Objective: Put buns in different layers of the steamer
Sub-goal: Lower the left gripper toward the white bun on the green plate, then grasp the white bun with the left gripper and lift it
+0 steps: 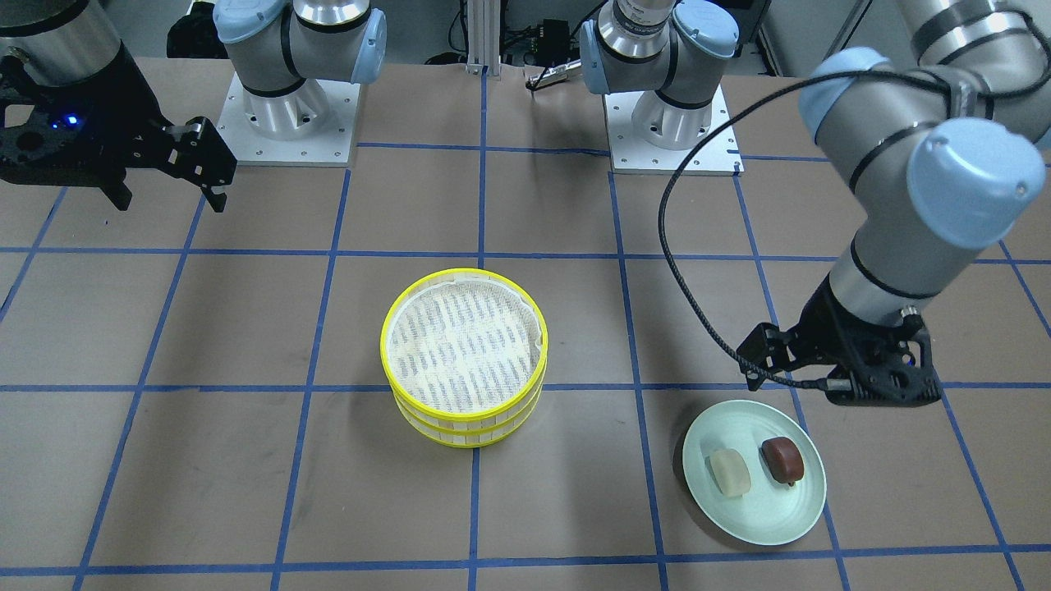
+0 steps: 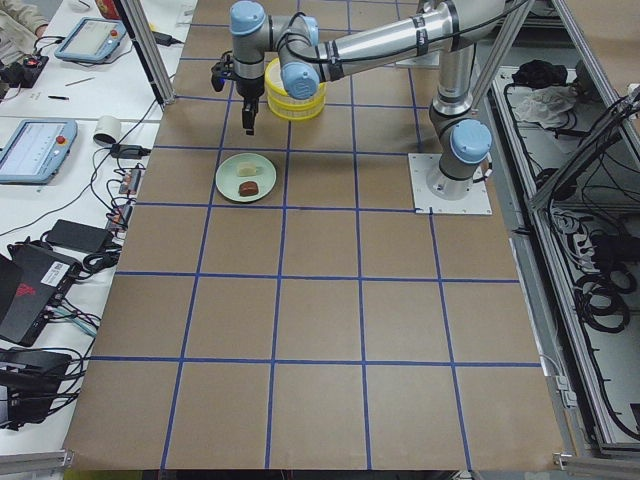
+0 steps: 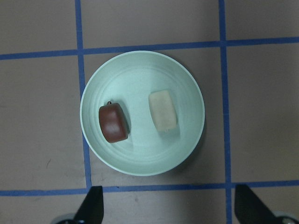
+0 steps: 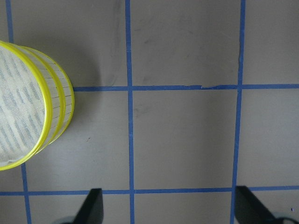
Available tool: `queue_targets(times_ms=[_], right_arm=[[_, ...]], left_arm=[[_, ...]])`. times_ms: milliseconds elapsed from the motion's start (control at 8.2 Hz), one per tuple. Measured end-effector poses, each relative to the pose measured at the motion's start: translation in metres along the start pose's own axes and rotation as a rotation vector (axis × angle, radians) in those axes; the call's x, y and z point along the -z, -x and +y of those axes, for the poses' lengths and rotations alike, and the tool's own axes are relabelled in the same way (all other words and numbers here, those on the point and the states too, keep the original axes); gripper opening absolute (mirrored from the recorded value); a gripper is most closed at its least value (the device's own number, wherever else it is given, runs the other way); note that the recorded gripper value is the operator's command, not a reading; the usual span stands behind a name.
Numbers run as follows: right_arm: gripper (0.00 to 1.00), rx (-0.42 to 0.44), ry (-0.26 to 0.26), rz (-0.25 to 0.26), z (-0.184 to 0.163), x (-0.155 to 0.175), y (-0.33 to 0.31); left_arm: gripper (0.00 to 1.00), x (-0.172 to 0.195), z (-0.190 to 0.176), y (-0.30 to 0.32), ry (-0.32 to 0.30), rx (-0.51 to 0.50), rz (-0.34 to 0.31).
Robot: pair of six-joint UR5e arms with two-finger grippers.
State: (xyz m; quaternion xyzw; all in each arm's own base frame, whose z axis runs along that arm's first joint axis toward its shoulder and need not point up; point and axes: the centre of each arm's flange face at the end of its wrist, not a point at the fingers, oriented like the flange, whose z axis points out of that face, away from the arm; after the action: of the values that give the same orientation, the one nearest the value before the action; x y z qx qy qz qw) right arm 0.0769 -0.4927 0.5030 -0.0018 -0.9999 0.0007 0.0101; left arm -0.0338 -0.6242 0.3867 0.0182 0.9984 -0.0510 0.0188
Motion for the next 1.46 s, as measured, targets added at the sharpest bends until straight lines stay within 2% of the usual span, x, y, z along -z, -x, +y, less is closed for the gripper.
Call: queue_targets(times_ms=[488,732,976,1098,1463], right_arm=[[1.00,0.000,0.000,-0.001,0.000,0.000,0.000],[1.00,0.000,0.000,-0.001,0.000,0.000,0.000],[1.00,0.000,0.000,-0.002,0.000,0.000,0.000],[1.00,0.000,0.000,-0.002,0.000,0.000,0.000],[1.00,0.000,0.000,-0.002,0.000,0.000,0.000]], left_arm=[[1.00,-0.136,-0.033,0.004,0.007,-0.008,0.039],[0.89,-0.175,-0.039,0.005,0.004,-0.011,0.032],[0.63,-0.192,-0.042,0.004,0.001,0.008,0.029],[0.62,-0.196,-0.041,0.002,0.006,0.020,0.030],[0.22,-0.200,-0.037,-0.001,0.020,0.063,0.032]])
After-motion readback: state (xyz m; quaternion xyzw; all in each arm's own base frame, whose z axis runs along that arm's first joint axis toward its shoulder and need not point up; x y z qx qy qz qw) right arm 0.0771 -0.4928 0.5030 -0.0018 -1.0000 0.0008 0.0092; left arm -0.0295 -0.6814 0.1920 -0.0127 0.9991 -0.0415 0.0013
